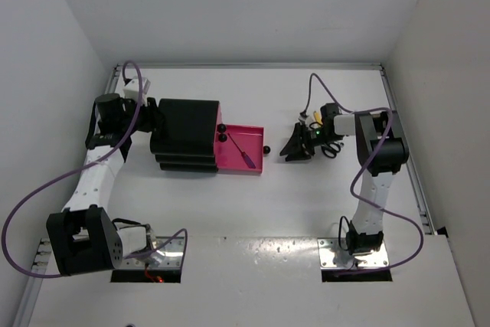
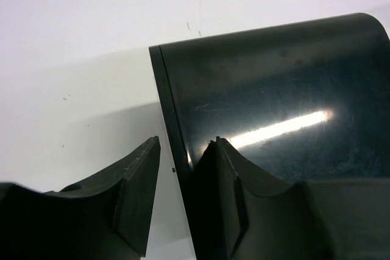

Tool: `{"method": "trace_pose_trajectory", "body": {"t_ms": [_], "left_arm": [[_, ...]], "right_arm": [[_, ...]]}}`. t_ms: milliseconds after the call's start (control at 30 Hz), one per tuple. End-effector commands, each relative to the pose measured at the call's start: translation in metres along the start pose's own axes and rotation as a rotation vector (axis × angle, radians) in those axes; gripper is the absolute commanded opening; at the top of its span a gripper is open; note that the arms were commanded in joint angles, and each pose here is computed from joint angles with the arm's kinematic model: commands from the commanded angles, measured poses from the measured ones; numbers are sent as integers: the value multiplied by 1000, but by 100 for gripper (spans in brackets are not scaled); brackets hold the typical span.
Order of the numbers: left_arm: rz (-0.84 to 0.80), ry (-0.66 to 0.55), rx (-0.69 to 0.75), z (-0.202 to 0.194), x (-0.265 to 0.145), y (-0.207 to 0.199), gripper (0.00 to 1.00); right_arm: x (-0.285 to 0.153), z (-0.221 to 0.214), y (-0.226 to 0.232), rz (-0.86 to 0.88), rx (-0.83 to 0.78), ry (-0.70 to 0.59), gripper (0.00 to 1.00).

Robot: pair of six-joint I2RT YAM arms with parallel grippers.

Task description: Sort the tools into containers

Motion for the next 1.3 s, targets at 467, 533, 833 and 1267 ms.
{"method": "trace_pose_trajectory", "body": {"t_ms": [467, 533, 833, 1267], "left_arm": [[38, 201, -56, -55, -1, 17, 37], [38, 201, -56, -55, -1, 17, 37], [36, 215, -60, -61, 0, 20, 37], [17, 223, -66, -65, 2, 18, 31]], "right_arm": [[45, 30, 28, 132, -58, -88, 41], [44, 35, 30, 136, -60, -97, 42], [62, 36, 32, 153, -79, -80, 37], [97, 35, 65, 195, -140, -13, 30]]}}
Point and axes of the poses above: each gripper's point midway between its finger pads, its own x axis out along the fingers, its own y axis along the line the jaws close on, z = x × y, the point moved 3 cm from there along -x, back along the fingers, and after that the axes turned 10 degrees about -x, right-handed, at the moved point
